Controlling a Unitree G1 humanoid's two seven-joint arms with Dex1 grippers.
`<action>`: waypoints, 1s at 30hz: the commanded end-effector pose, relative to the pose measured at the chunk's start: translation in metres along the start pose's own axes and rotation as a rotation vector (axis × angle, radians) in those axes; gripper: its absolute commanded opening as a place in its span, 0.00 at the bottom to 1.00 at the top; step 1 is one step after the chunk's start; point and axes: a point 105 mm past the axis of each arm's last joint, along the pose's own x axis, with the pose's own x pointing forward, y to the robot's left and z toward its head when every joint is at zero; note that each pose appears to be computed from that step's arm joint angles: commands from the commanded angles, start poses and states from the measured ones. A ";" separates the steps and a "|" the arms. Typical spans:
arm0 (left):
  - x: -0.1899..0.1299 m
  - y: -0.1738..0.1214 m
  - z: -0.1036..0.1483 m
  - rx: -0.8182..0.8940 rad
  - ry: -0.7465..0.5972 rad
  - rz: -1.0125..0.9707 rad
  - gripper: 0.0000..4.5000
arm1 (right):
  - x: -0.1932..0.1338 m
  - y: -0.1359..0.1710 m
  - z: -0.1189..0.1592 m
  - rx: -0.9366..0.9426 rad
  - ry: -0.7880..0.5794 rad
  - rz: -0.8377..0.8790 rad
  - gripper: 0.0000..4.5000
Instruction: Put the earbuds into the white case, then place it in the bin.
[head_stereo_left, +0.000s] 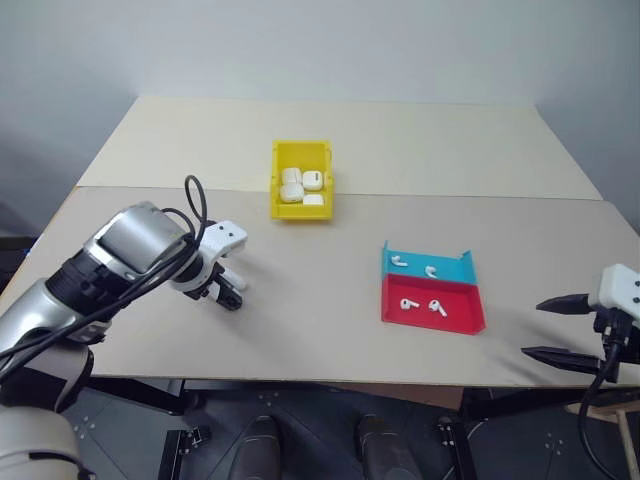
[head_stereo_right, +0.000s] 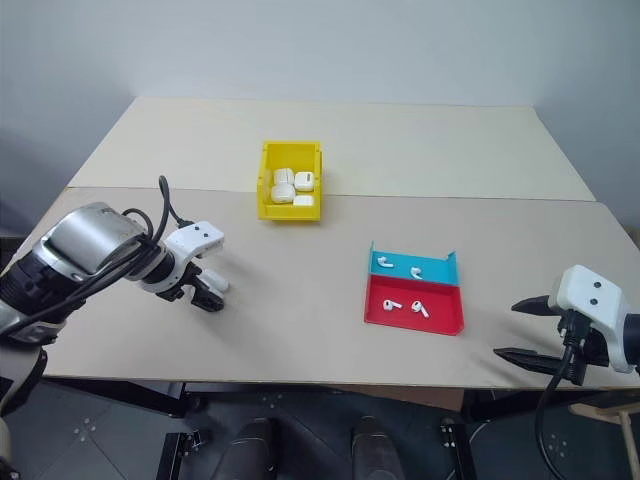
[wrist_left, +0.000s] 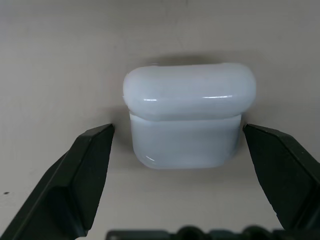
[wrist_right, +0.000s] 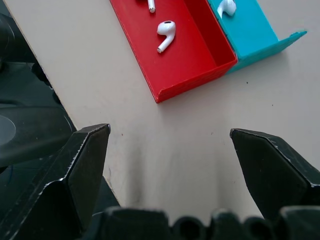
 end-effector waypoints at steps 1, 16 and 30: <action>-0.002 0.003 0.004 0.017 -0.009 0.012 1.00 | -0.006 -0.003 0.006 -0.015 -0.007 -0.038 0.99; -0.015 0.009 0.015 0.088 -0.076 0.072 0.62 | -0.002 -0.006 0.007 -0.021 -0.015 -0.062 1.00; -0.074 -0.062 0.060 0.452 -1.162 -0.005 0.62 | -0.006 -0.005 0.071 -0.299 0.078 0.099 1.00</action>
